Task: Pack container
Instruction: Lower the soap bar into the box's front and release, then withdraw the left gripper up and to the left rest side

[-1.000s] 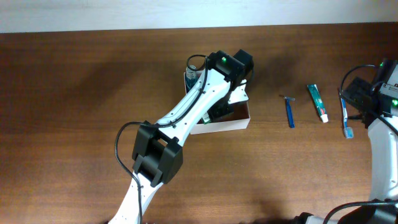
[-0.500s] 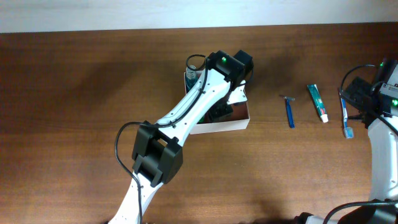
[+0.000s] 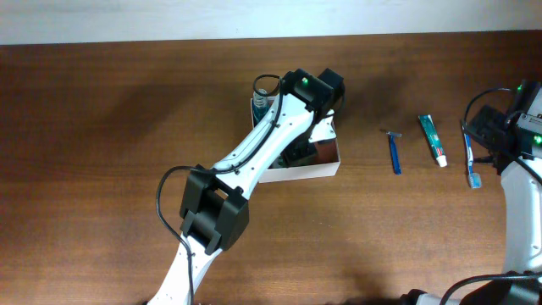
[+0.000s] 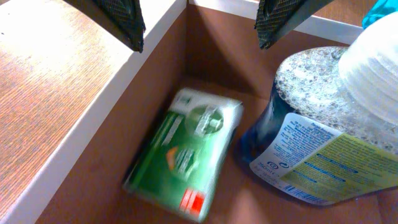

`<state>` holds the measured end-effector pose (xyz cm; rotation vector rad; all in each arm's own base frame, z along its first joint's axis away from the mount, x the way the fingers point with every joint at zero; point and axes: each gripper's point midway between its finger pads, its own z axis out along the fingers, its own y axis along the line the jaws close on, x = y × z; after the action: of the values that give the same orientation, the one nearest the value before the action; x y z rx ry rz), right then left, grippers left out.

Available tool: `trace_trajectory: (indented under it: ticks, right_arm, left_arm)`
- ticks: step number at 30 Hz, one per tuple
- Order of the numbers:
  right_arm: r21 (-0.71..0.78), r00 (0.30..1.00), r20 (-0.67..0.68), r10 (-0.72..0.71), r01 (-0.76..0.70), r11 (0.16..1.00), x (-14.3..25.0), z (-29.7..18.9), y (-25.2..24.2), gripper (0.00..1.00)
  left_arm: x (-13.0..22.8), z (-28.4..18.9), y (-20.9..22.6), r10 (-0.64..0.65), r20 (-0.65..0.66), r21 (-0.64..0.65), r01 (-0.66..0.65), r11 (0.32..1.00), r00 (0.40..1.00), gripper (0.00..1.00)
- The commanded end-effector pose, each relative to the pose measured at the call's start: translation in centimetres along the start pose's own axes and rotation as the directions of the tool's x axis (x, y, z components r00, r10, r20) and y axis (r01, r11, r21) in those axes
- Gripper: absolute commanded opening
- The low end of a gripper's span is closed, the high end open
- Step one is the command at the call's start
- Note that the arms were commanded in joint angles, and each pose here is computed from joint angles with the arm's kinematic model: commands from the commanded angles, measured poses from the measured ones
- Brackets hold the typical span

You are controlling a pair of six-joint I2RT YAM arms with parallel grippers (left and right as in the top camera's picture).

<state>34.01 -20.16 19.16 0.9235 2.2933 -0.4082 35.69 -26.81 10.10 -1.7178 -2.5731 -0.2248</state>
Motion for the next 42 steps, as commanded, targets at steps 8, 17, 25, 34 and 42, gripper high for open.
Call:
trace_trajectory:
  ticks: [8,17,25,34,42]
  right_arm:
    - [0.019,1.0,0.014,-0.002,0.001,1.0,-0.5,-0.1,-0.4,0.99]
    - [0.019,1.0,0.014,-0.002,0.001,1.0,-0.5,-0.1,-0.4,0.98]
    - [0.019,1.0,0.014,-0.002,0.001,1.0,-0.5,-0.1,-0.4,0.98]
    - [0.019,1.0,0.014,-0.002,0.001,1.0,-0.5,-0.1,-0.4,0.98]
    - [0.019,1.0,0.014,-0.001,0.001,1.0,-0.5,-0.1,-0.4,0.99]
  left_arm:
    - [-1.2,-7.6,-2.2,0.049,0.193,-0.049,-0.04,0.998,0.98,0.59]
    - [0.9,-22.2,-2.2,-0.051,0.57,-0.13,0.151,0.98,0.82,0.68]
    - [9.8,-30.1,3.0,-0.313,0.75,-0.071,0.543,0.837,0.582,0.93]
    - [19.8,-27.4,11.8,-0.689,0.681,0.115,0.894,0.434,0.247,0.99]
    - [26.6,-20.2,17.1,-0.863,0.502,0.175,0.984,0.039,-0.054,0.99]
